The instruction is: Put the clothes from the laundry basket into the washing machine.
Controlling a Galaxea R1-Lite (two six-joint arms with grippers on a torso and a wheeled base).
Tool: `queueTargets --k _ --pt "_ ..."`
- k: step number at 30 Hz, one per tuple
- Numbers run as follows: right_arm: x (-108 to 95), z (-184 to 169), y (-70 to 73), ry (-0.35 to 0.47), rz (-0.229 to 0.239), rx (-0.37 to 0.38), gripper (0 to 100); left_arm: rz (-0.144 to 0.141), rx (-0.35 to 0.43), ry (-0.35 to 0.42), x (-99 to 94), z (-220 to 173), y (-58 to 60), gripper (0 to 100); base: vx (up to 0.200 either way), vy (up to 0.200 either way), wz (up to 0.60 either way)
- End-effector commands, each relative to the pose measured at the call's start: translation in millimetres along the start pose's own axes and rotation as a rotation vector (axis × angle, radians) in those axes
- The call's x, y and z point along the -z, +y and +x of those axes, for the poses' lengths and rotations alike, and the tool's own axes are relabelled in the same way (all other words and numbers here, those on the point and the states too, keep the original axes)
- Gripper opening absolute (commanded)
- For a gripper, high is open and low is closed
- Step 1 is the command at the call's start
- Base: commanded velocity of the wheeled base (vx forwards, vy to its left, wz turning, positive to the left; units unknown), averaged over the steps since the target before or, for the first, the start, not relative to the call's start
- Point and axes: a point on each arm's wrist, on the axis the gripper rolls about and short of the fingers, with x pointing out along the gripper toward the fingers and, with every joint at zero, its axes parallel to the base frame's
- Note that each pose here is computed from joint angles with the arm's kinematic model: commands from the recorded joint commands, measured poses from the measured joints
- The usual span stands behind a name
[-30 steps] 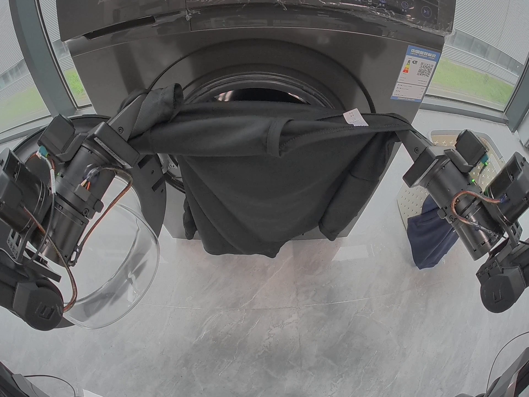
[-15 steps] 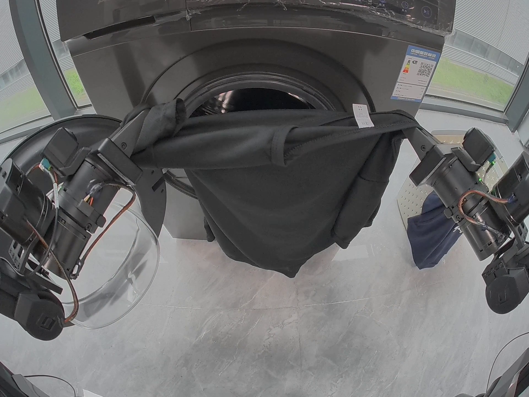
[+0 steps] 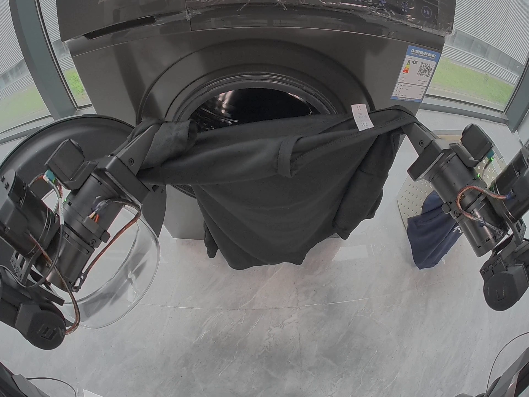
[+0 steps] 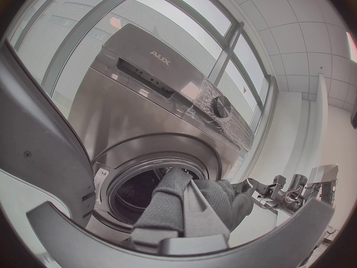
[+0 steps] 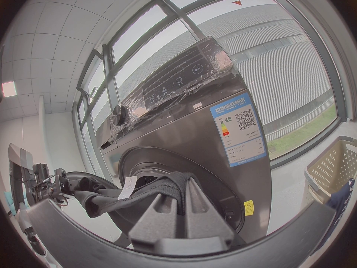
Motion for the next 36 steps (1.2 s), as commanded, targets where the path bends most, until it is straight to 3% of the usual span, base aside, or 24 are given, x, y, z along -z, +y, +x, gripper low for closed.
queueTargets --k 1,7,8,10,11,13,15,17,21,28,36 --pt "3 3 0.0 0.003 0.002 -0.001 0 0.001 0.0 0.009 2.3 0 0.2 0 0.0 0.0 0.0" --pt "7 -1 4.3 0.025 0.009 -0.011 0 -0.017 0.047 0.047 10.5 -3 -10.7 0 0.0 0.0 0.0" --pt "14 -7 11.3 0.062 0.023 -0.024 0 -0.049 0.115 0.103 20.8 -11 -26.6 0 0.0 0.0 0.0" --pt "25 -15 16.6 0.114 0.032 -0.028 0 -0.048 0.157 0.121 24.8 -13 -36.1 0 0.0 0.0 0.0" --pt "33 -19 18.0 0.149 0.035 -0.025 100 -0.031 0.166 0.122 25.9 -12 -37.9 0 0.0 0.0 0.0" --pt "41 -22 17.5 0.182 0.033 -0.017 100 -0.017 0.167 0.119 26.5 -10 -38.0 0 0.0 0.0 0.0" --pt "70 -36 13.0 0.317 0.028 0.004 100 0.01 0.169 0.092 25.3 0 -38.1 0 0.0 0.0 0.0" --pt "93 -46 11.2 0.415 0.025 0.01 100 0.016 0.175 0.077 23.7 5 -39.2 0 0.0 0.0 0.0" --pt "129 -46 13.4 0.524 0.025 0.003 100 0.018 0.196 0.088 29.3 11 -40.3 0 0.0 0.0 0.0" --pt "161 -26 21.7 0.531 0.027 -0.028 100 0.045 0.209 0.081 29.1 12 -42.3 0 0.0 0.0 0.0" --pt "205 4 44.5 0.501 0.041 -0.096 100 0.03 0.235 0.066 25.4 11 -51.5 0 0.0 0.0 0.0"
